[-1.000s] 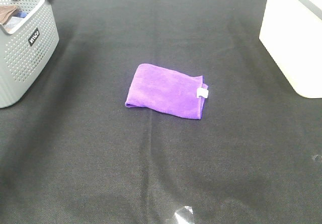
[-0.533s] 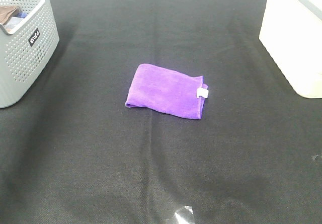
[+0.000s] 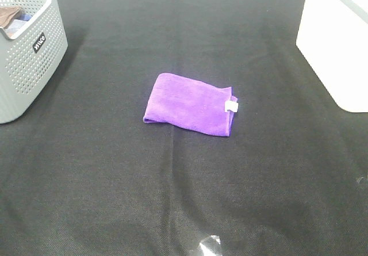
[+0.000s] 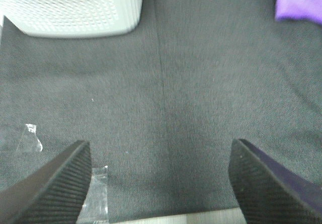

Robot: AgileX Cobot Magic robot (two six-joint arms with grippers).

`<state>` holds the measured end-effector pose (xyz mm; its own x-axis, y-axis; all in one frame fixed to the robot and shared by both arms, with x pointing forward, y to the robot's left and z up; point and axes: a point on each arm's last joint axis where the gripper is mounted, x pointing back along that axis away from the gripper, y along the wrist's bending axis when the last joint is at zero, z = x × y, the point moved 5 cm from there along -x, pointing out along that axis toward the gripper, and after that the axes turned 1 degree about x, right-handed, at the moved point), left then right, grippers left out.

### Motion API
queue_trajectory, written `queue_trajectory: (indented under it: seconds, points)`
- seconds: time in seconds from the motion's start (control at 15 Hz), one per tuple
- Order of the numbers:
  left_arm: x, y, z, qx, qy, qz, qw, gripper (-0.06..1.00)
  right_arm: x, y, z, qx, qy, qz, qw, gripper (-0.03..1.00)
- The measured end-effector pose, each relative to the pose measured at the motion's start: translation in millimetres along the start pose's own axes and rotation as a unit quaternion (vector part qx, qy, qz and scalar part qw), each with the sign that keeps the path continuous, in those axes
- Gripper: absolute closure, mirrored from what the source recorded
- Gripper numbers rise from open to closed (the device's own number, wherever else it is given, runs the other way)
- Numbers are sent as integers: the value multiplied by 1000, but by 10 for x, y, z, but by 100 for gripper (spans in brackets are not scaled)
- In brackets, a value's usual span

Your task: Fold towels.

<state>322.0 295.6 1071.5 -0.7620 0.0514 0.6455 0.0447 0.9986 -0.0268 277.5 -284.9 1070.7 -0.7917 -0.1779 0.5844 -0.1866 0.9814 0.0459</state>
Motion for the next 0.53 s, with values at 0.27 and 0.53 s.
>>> queue_trajectory:
  seconds: [0.27, 0.53]
  points:
    - [193, 10, 457, 0, -79, 3, 997, 24, 21, -6, 322, 2, -41, 0, 999, 24]
    - [144, 13, 607, 0, -111, 5, 994, 24, -244, -31, 566, 9, 2, 3, 1000, 24]
